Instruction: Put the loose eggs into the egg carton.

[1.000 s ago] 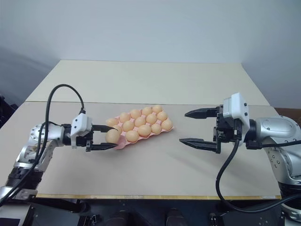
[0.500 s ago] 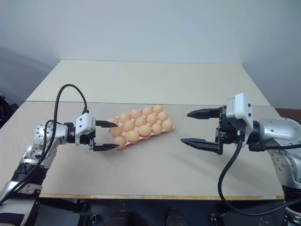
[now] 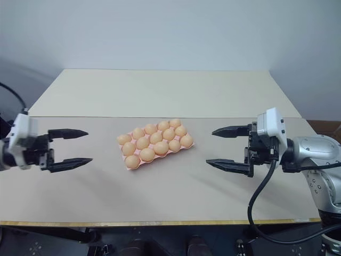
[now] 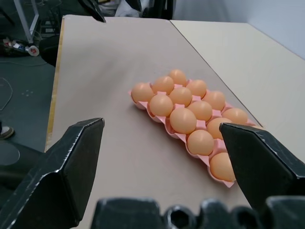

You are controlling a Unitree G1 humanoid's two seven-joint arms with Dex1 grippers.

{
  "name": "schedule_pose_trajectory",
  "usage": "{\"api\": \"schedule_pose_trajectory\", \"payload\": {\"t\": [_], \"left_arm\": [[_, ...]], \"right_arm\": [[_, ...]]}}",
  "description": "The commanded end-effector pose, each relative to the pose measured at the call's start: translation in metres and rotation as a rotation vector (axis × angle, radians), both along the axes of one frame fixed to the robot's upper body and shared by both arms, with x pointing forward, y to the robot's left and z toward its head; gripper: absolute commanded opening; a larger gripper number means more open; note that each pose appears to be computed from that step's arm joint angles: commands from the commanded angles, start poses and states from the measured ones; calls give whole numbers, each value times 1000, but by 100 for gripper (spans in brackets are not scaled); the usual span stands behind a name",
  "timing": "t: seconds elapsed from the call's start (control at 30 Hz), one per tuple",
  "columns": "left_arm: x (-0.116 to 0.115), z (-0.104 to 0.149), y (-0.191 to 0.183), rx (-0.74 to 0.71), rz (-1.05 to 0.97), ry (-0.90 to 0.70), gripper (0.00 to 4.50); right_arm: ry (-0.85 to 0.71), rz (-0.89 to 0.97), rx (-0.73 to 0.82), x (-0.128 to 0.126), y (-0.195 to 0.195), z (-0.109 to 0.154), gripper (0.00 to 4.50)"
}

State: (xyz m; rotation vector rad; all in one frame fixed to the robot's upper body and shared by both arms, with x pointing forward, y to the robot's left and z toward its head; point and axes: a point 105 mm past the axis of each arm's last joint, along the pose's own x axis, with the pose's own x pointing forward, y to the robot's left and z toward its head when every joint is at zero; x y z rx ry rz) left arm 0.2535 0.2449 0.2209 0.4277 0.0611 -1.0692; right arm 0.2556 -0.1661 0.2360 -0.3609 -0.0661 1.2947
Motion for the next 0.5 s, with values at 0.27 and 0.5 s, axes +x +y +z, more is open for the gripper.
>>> {"api": "schedule_pose_trajectory", "payload": {"t": [0.27, 0.5], "left_arm": [[-28, 2, -6, -39, 64, -20, 444], [-32, 7, -5, -47, 79, -6, 444]], "right_arm": [[-34, 18, -25, -1, -6, 5, 450], [-10, 12, -3, 3, -5, 4, 450]]}}
